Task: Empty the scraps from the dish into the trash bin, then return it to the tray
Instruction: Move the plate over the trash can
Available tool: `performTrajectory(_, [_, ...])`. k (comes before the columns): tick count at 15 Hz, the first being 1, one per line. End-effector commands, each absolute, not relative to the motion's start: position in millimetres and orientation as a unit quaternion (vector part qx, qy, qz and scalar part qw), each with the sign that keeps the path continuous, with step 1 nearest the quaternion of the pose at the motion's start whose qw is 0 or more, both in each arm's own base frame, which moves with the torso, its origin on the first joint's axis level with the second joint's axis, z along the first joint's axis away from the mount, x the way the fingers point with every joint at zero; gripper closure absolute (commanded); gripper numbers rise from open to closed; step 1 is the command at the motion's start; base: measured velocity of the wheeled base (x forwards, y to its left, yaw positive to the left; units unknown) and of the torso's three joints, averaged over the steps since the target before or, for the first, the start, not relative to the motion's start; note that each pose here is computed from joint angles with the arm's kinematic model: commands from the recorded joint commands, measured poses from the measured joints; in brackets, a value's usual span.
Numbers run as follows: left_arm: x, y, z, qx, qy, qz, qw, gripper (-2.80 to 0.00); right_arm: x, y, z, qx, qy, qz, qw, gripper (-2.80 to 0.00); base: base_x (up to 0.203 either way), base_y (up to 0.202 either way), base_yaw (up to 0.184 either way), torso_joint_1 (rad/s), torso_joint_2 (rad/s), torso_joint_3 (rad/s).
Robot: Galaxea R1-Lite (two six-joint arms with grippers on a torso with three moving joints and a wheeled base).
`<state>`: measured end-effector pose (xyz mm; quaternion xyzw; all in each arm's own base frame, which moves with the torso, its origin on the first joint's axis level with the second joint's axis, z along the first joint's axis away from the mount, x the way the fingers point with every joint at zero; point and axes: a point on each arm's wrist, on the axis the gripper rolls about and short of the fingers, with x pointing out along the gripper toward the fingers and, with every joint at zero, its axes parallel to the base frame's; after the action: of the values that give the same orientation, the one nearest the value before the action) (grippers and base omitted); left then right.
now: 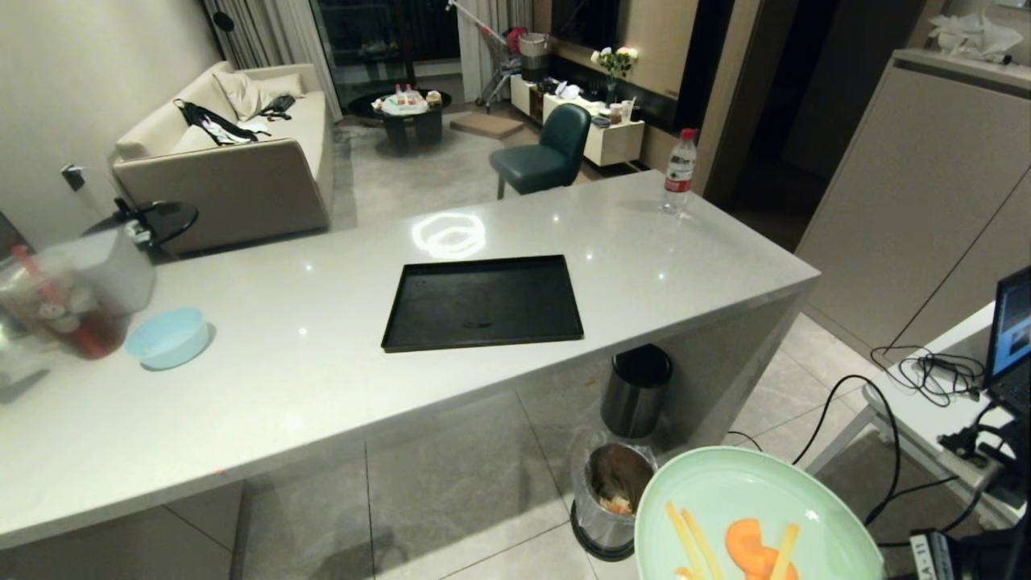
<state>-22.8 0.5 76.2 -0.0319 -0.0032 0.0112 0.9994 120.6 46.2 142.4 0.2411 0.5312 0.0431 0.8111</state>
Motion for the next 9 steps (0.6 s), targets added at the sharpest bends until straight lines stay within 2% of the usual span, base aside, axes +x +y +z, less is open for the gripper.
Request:
performTrajectory(1, [-22.7, 0.5, 76.1, -0.032, -0.003, 0.011, 0.999, 0.00, 121.4, 46.6, 141.8, 0.242, 0.534, 0.042, 0.809, 0.00, 0.000, 0.000, 0.000, 0.000, 0.00, 0.000])
performTrajectory(9, [-22.7, 0.5, 76.1, -0.032, -0.003, 0.011, 0.999, 0.00, 118.7, 45.6, 136.3, 0.240, 0.541, 0.038, 0.805, 0.00, 0.000, 0.000, 0.000, 0.000, 0.00, 0.000])
